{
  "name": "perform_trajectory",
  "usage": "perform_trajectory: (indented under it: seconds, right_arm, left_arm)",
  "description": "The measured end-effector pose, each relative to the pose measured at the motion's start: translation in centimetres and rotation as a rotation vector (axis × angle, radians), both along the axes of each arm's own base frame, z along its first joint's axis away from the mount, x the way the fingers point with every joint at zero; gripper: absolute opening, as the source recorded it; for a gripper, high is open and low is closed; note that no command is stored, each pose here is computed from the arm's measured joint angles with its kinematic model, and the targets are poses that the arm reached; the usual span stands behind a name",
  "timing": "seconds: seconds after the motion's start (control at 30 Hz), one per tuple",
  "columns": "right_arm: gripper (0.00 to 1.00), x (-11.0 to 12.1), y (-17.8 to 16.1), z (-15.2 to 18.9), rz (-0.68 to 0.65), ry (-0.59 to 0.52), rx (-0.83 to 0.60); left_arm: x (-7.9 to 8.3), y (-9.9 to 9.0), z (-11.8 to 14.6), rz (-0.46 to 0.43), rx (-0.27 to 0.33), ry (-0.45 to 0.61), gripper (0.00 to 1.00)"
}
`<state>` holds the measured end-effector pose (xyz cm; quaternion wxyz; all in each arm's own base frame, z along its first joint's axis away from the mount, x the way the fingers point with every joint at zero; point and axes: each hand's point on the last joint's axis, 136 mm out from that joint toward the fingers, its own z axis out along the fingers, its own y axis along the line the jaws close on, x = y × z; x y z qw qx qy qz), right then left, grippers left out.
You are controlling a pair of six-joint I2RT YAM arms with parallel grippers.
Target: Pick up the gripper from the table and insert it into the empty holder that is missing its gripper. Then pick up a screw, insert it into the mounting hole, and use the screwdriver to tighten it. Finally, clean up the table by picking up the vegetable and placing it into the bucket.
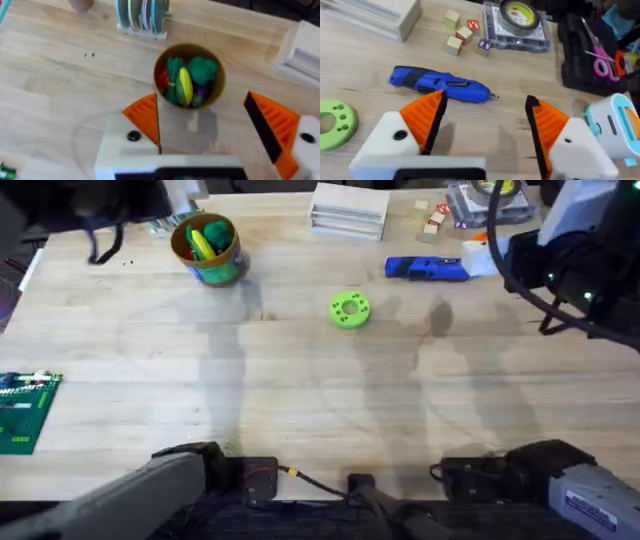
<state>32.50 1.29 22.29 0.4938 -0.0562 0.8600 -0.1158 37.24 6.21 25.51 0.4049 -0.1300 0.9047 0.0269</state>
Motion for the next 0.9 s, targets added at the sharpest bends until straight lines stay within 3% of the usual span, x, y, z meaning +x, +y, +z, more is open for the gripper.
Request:
perform_trajectory:
  seconds: [0.17,0.23,0.33,0.4,0.47,0.5,0.53,0.7,0.77,0.9]
  right_arm:
    - [0.994,0.0,2.2,0.3,0.067,-0.012,0.003]
    - [0.994,-0.1,3.2,0.3,0.097,-0.013,0.003]
    - [0.993,-0.2,4.5,1.0,0.138,-0.023,0.007]
    - [0.993,-0.3,5.4,1.8,0.163,-0.035,0.010]
    - [0.994,-0.5,6.2,2.8,0.188,-0.045,0.014]
    - [0.994,-0.6,6.6,3.3,0.201,-0.047,0.015]
    - [0.994,-0.7,7.0,3.6,0.214,-0.049,0.016]
    - [0.993,-1.4,8.9,4.0,0.275,-0.047,0.017]
    - [0.994,-1.6,9.4,4.0,0.293,-0.046,0.017]
    - [0.994,-1.7,9.8,4.0,0.305,-0.046,0.017]
  left_arm:
    - [-4.0,-0.6,1.4,0.000,-0.004,0.020,0.989]
    - [-5.3,-0.8,2.2,0.002,-0.006,0.011,0.802]
    - [-7.5,-1.3,3.7,-0.007,-0.008,-0.022,0.321]
    - [-8.8,-1.8,4.7,-0.023,-0.015,-0.052,0.052]
    - [-10.2,-2.5,5.7,-0.044,-0.025,-0.087,0.015]
    - [-10.9,-2.8,6.2,-0.055,-0.028,-0.106,0.039]
    - [-11.6,-3.1,6.8,-0.067,-0.033,-0.126,0.163]
    - [-14.8,-4.2,8.9,-0.100,-0.034,-0.220,0.921]
    - [-16.0,-4.6,9.5,-0.133,-0.010,-0.250,0.987]
    - [-17.7,-5.7,10.2,-0.231,0.056,-0.283,0.993]
